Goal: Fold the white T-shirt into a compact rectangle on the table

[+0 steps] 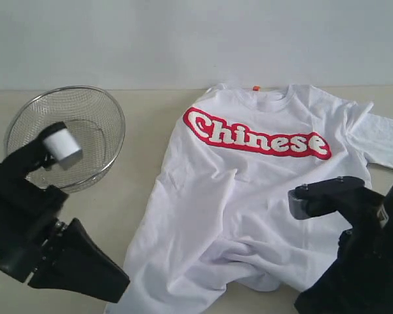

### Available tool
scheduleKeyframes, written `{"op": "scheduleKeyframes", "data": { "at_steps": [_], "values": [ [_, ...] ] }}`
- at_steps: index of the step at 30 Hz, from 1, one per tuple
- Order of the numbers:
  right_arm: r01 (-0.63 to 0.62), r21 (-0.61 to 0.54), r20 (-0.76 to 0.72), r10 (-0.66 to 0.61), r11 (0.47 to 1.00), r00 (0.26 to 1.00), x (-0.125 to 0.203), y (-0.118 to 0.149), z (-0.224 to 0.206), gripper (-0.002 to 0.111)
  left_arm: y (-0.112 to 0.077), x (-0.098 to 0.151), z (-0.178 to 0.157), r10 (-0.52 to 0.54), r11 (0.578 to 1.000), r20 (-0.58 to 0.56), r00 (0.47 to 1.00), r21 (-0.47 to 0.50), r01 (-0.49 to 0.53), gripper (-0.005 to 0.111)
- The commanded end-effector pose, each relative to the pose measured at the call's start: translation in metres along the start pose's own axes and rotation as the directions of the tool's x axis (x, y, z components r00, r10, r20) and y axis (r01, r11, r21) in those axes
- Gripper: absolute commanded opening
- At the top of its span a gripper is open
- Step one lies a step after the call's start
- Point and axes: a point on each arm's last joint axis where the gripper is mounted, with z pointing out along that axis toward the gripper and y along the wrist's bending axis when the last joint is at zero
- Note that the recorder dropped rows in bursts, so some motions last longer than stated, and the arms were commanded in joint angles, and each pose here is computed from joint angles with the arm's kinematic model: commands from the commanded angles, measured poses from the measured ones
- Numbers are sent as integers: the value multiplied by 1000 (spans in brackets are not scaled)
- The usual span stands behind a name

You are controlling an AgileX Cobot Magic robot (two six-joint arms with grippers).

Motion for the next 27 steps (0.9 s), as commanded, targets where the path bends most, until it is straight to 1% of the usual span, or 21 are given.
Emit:
{"op": "scheduleKeyframes", "data": {
  "at_steps": [1,4,8,12,17,21,23,27],
  "values": [
    [33,14,-42,-32,999,999,4,2,7,0,12,0,16,-32,999,-38,999,-8,32,5],
    [32,27,-55,-30,999,998,3,0,16,0,20,2,27,-59,998,-72,996,-10,59,5],
    [30,34,-105,-26,999,994,1,-2,28,0,31,4,42,-81,996,-107,991,-50,76,5],
    [38,32,-118,-34,999,992,-1,-2,32,0,42,5,48,-110,991,-110,988,-88,100,5],
    [45,34,-120,-41,998,992,-3,-3,35,0,59,7,54,-146,978,-104,984,-162,128,5],
    [49,44,-108,-44,998,993,-7,-4,41,0,68,9,57,-165,970,-107,981,-196,142,5],
    [42,71,-107,-34,997,994,-8,-7,44,0,71,10,59,-173,967,-107,979,-208,148,5],
    [11,181,-94,6,983,996,-13,-17,50,0,75,12,61,-184,964,-116,976,-213,157,5]
  ]
}}
